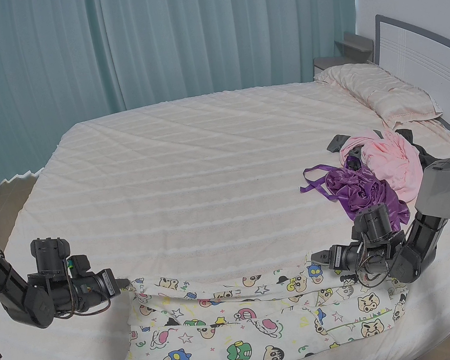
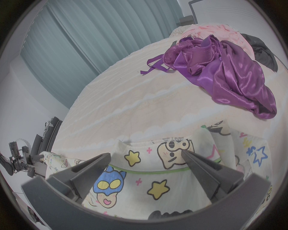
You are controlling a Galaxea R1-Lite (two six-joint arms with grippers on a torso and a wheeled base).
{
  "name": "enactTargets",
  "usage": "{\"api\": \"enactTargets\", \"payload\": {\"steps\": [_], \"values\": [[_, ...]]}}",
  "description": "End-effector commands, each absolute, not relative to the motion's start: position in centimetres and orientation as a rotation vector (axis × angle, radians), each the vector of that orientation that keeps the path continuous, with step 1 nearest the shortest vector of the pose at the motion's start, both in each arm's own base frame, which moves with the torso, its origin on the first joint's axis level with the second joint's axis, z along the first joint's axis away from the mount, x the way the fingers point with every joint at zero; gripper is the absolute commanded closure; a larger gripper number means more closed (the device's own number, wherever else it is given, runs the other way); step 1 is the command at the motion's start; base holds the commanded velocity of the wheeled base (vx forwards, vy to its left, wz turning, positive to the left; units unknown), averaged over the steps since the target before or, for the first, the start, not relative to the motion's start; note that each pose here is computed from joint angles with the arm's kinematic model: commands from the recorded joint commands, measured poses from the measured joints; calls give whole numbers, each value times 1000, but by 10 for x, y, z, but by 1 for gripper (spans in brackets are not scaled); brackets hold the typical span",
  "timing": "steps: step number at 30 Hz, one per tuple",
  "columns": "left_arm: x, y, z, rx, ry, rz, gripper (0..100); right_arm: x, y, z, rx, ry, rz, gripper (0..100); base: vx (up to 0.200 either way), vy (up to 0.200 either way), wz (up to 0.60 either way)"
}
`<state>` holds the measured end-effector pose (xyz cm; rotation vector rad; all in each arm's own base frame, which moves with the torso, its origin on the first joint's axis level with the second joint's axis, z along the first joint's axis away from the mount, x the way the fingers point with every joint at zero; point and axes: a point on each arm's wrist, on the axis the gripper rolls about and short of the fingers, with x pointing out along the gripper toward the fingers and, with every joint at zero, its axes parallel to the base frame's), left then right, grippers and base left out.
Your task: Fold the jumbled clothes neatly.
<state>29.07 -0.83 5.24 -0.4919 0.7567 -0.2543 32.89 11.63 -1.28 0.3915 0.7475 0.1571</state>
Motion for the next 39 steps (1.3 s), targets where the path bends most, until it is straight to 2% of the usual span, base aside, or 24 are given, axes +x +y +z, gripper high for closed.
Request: {"api": "enactTargets", "payload": {"steps": [1,15,24,31,39], "values": [[273,-4,43,-471,806,-241,100,328,116,-10,392,746,159,0,0,0,0],[234,-2,18,-372,942,-259,100,327,115,-1,431,725,151,0,0,0,0],[233,-2,8,-362,984,-264,100,307,95,37,487,661,129,0,0,0,0],[233,-2,8,-369,986,-263,100,281,74,28,495,726,59,0,0,0,0],[229,-1,8,-373,989,-263,100,270,72,21,564,765,-15,0,0,0,0]]}}
